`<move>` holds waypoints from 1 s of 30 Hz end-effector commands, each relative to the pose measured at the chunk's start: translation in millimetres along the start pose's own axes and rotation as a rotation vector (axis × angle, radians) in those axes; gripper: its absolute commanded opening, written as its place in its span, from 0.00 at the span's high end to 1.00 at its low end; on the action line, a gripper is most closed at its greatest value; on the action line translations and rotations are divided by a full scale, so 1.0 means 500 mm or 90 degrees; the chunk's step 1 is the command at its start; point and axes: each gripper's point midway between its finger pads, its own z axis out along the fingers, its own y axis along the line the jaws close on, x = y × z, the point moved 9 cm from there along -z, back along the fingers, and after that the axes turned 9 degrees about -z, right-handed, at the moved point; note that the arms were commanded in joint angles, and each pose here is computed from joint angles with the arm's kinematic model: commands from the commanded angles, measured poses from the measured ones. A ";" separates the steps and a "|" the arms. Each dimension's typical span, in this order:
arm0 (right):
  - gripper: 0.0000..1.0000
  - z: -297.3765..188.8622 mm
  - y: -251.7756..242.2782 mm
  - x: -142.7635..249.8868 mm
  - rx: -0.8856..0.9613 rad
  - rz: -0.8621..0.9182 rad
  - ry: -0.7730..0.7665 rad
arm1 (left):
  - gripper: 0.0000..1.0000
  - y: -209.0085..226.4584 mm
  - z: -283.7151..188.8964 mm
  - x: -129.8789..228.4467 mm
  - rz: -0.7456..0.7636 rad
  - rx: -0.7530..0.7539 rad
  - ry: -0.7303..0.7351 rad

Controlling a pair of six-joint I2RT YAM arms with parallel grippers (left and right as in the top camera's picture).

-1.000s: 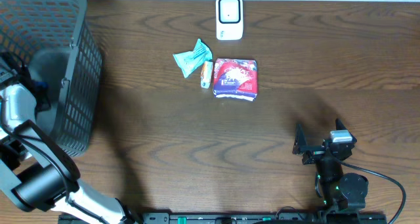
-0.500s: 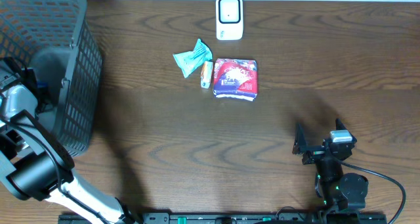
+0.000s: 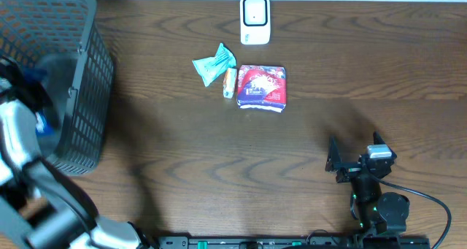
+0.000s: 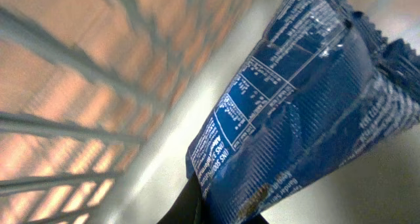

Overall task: Scan the item barcode
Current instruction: 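Reach into the basket and grasp the blue snack bag, then carry the blue bag past the scanner and drop it right of the liners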

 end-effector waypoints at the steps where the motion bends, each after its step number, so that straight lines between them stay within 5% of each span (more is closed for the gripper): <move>1: 0.01 0.000 -0.001 0.002 0.003 0.006 0.001 | 0.93 -0.046 -0.167 -0.068 -0.073 0.177 -0.128; 7: 0.01 0.000 -0.001 0.002 0.003 0.006 0.001 | 0.93 -0.055 -0.353 -0.102 -0.113 0.232 -0.286; 11: 0.01 0.000 -0.001 0.002 0.003 0.006 0.001 | 0.93 -0.110 -0.484 -0.103 -0.142 0.399 -0.363; 16: 0.01 0.000 -0.001 0.002 0.003 0.006 0.000 | 0.93 -0.272 -0.626 -0.042 -0.096 0.670 -0.334; 19: 0.01 0.000 -0.001 0.002 0.003 0.006 0.001 | 0.93 -0.361 -0.647 0.010 -0.051 0.740 -0.263; 30: 0.01 0.000 -0.001 0.002 0.003 0.006 0.001 | 0.93 -0.627 -0.474 0.226 0.071 0.492 -0.069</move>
